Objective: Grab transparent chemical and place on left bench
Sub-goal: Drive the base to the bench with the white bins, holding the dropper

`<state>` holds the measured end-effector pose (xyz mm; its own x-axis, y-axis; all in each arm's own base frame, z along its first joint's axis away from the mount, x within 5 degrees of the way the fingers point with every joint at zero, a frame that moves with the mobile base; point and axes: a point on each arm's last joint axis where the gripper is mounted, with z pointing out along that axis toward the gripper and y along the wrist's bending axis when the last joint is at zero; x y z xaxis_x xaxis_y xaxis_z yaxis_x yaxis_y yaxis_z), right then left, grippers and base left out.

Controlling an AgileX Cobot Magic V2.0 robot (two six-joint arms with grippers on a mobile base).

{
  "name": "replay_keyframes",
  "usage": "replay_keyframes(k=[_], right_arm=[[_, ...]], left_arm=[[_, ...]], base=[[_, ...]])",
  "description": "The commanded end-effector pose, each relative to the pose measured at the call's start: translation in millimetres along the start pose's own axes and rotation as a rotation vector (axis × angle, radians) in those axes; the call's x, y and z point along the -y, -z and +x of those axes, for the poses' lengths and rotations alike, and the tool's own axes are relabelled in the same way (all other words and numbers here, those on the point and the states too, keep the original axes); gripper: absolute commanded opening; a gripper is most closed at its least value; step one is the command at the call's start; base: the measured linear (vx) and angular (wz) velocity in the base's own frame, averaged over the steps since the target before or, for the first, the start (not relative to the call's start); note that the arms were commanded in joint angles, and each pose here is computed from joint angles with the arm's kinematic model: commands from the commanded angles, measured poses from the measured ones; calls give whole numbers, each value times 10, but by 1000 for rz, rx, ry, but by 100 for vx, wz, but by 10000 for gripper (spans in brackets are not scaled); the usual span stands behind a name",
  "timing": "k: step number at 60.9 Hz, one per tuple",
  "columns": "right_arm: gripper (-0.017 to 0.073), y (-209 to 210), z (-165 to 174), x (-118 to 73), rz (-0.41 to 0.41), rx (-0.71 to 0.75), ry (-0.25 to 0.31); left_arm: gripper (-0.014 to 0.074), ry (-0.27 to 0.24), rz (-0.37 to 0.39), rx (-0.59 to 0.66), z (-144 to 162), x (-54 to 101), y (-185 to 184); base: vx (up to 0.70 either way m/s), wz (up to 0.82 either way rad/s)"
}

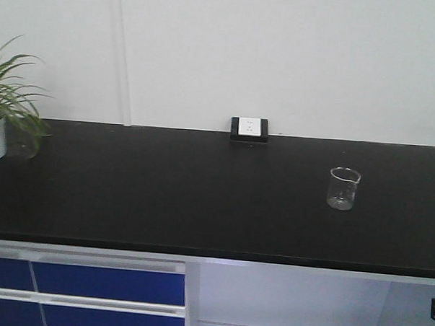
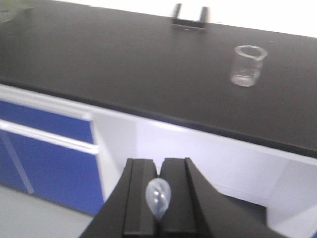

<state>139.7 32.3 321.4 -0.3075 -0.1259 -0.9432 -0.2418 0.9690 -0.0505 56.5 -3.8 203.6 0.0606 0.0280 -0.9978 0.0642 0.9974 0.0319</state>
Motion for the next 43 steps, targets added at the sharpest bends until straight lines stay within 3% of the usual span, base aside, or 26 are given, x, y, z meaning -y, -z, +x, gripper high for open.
replay_keyframes(k=[1,22,43], right_arm=[[0,48,-180,9,6,111,9],[0,50,-181,9,6,112,9],[0,50,-181,9,6,112,9]], left_arm=[[-3,9,-2,81,-28,-1,13],[-3,9,-2,81,-28,-1,13],[-3,9,-2,81,-28,-1,13]], base=[[-39,43],[-37,60],[-28,95]])
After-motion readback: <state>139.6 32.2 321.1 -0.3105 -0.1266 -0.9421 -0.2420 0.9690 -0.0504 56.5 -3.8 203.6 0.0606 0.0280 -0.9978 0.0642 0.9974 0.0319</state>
